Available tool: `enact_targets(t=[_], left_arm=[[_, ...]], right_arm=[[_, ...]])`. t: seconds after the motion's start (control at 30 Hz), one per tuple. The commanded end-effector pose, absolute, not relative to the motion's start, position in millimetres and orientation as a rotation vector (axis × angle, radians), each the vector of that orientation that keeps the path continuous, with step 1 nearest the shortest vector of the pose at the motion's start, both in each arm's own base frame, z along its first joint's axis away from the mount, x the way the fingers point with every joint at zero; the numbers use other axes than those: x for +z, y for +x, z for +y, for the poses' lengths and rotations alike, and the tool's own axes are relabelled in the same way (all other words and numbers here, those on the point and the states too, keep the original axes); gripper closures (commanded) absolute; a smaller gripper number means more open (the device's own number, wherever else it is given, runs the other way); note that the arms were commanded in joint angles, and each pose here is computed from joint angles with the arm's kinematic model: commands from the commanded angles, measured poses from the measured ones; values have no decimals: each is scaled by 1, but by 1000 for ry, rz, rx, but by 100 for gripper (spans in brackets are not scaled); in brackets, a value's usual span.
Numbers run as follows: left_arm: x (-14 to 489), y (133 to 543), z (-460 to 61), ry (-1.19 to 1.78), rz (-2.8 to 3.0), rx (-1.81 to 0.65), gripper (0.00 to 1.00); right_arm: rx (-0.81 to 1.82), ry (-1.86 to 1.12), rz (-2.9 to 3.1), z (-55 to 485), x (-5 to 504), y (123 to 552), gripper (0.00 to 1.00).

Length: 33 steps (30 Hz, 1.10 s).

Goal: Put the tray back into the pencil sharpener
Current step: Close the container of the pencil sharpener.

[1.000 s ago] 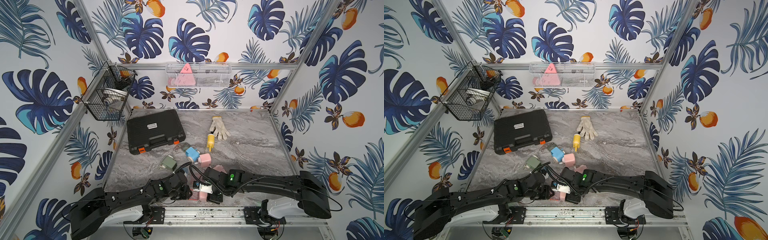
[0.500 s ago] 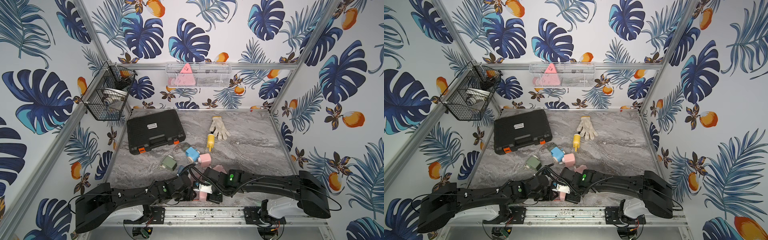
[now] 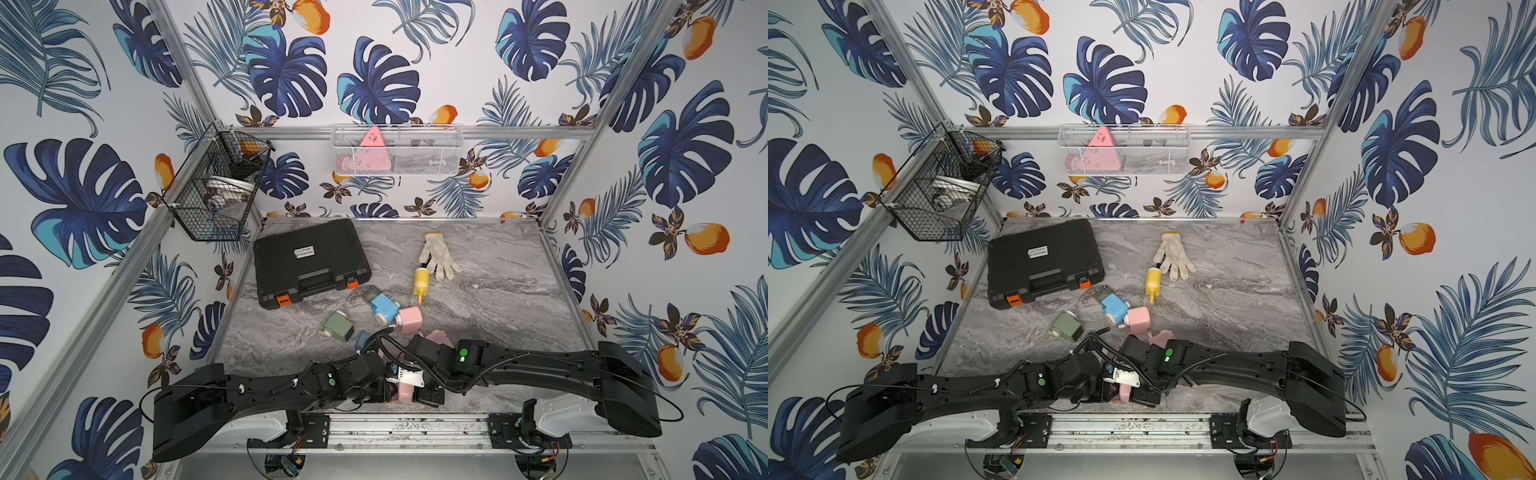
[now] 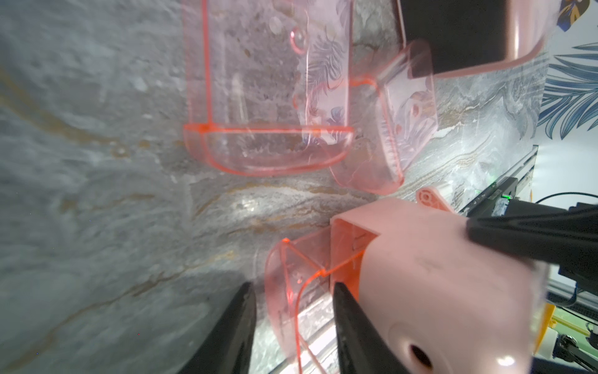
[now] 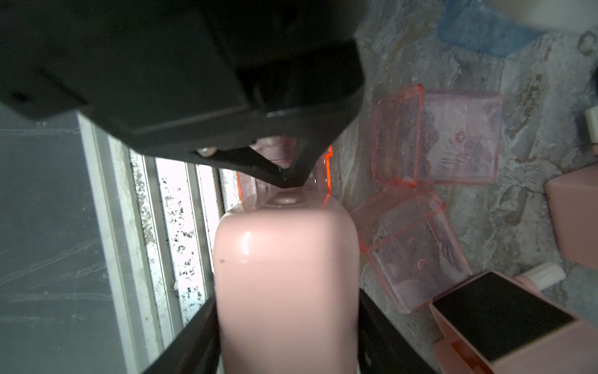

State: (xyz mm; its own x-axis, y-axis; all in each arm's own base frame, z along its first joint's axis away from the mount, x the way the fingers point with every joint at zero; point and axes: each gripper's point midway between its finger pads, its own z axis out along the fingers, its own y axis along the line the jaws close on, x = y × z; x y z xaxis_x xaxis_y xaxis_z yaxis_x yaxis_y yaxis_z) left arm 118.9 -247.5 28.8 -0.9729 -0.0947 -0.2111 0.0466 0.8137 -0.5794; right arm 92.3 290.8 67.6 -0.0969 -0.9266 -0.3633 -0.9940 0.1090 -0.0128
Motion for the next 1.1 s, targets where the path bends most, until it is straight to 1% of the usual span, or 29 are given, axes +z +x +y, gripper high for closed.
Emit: enact_targets(t=[0.0, 0.1, 0.17, 0.2, 0.23, 0.3, 0.33, 0.43, 0.57, 0.63, 0.83, 1.07], left_arm=[[36, 126, -239, -63, 2730, -840, 50], [46, 130, -231, -72, 2698, -808, 47], [50, 132, -222, -93, 2685, -775, 48], [51, 132, -216, -112, 2682, -751, 50], [52, 133, -208, -152, 2681, -713, 55], [47, 132, -191, -225, 2685, -638, 68], [43, 131, -185, -250, 2691, -607, 72], [31, 125, -183, -244, 2739, -584, 75], [20, 116, -212, -182, 2797, -736, 82], [16, 114, -226, -163, 2805, -819, 84], [14, 114, -256, -178, 2789, -1007, 84], [9, 110, -266, -227, 2785, -1127, 85]], right_arm=[[339, -1892, 2099, 291, 69, 94, 36], [338, -1890, 2099, 291, 70, 94, 36], [336, -1893, 2100, 291, 70, 94, 36], [335, -1893, 2100, 291, 70, 94, 36], [336, -1893, 2099, 291, 70, 94, 36], [338, -1893, 2095, 292, 71, 94, 36], [339, -1894, 2095, 292, 72, 94, 36], [336, -1900, 2093, 292, 72, 94, 36], [334, -1903, 2094, 291, 72, 93, 36], [332, -1901, 2096, 290, 72, 94, 36], [337, -1904, 2097, 291, 72, 93, 36], [341, -1905, 2094, 290, 72, 92, 36]])
